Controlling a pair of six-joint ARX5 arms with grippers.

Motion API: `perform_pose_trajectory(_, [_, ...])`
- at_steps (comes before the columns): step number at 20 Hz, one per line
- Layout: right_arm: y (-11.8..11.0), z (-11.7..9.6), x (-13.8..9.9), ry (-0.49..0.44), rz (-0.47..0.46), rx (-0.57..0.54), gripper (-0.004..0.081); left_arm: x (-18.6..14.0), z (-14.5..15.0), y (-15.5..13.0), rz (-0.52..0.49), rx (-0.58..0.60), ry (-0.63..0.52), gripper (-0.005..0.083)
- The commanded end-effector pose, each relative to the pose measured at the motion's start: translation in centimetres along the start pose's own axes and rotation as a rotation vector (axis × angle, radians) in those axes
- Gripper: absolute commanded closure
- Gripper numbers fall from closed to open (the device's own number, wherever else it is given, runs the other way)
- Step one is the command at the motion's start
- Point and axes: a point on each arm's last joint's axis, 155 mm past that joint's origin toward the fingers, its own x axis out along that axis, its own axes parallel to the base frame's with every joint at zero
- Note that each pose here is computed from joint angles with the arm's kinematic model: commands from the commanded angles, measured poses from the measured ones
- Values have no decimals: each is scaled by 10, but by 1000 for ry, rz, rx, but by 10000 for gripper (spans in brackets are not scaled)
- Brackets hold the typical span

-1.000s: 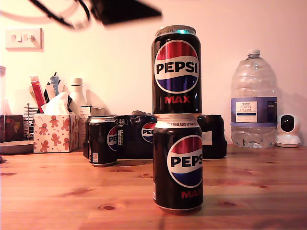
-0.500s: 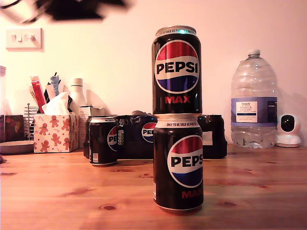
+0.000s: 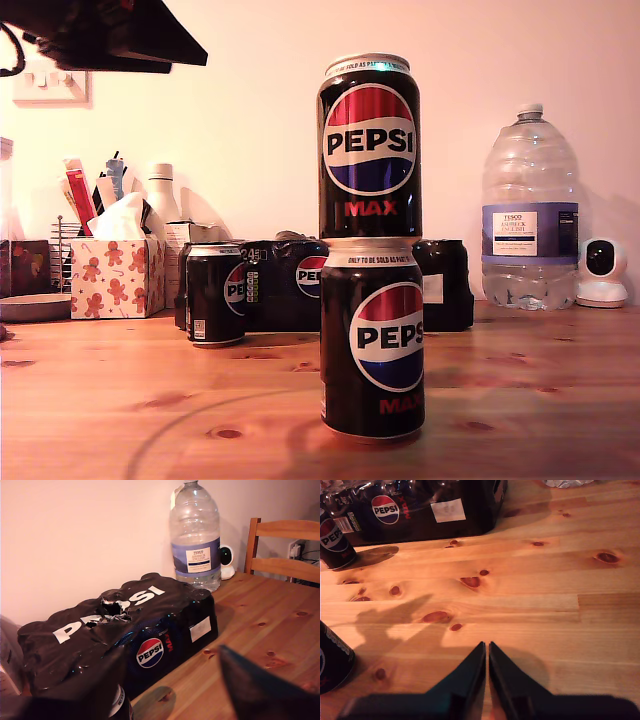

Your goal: Stack up the Pepsi cans on top of each other

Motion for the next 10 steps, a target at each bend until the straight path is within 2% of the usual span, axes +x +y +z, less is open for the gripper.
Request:
perform_pose_trajectory(1, [-2, -7, 3, 14, -5, 9, 782, -2, -6, 3, 8, 0, 7, 79])
perform_pose_trajectory(5, [-2, -7, 3, 14, -5, 9, 782, -5, -5, 4, 16, 20, -55, 76])
perform_pose_trajectory(10, [-2, -7, 3, 14, -5, 9, 782, -15, -25, 13, 59, 16, -108, 76])
